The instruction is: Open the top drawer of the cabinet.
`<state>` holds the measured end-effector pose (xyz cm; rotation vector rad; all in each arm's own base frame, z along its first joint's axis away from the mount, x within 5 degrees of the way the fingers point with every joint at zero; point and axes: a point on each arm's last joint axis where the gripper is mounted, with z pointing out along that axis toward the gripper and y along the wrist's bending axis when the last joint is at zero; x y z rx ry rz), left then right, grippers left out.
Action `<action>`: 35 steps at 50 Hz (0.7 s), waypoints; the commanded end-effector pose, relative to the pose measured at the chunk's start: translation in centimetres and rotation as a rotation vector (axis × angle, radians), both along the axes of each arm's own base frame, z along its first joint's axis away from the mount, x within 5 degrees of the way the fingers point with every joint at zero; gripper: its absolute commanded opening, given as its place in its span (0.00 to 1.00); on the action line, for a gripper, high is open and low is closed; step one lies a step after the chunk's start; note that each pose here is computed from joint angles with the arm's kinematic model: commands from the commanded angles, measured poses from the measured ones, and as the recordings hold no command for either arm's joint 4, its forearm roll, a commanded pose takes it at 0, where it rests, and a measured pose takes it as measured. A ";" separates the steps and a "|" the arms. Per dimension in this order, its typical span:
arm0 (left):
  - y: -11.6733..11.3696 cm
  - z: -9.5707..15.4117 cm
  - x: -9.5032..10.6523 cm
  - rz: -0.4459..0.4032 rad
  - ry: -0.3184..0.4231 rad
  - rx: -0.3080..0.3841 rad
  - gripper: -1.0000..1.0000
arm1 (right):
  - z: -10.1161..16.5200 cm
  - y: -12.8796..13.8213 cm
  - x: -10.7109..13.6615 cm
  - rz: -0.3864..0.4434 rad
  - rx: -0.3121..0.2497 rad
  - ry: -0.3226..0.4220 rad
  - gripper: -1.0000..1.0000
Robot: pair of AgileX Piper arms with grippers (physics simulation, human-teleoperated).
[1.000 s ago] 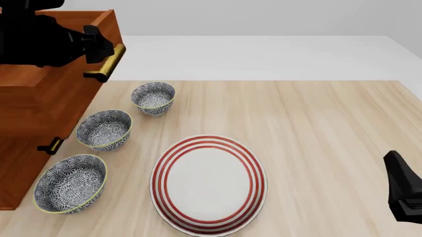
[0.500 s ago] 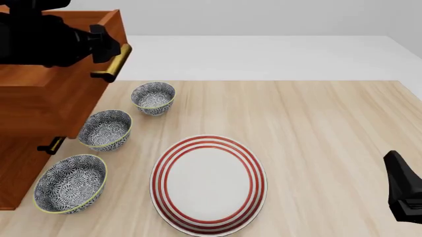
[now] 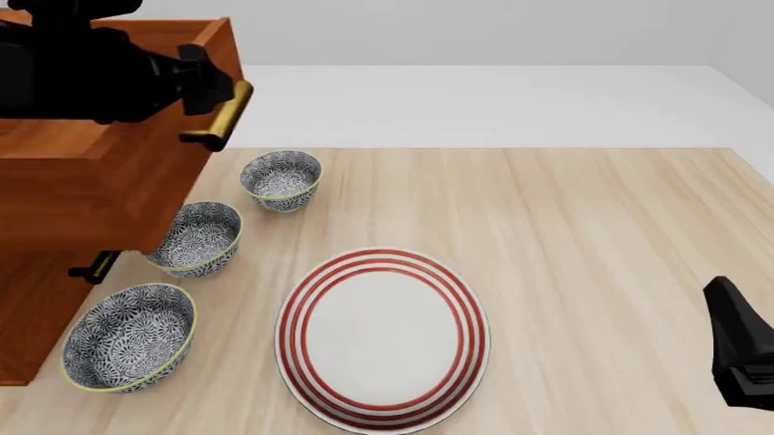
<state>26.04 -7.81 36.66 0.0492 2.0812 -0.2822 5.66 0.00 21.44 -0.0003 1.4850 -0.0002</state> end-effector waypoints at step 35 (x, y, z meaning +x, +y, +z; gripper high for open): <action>-3.6 -11.6 1.2 -0.170 0.347 0.152 1.00 | 0.0 0.0 0.0 0.000 0.000 0.000 1.00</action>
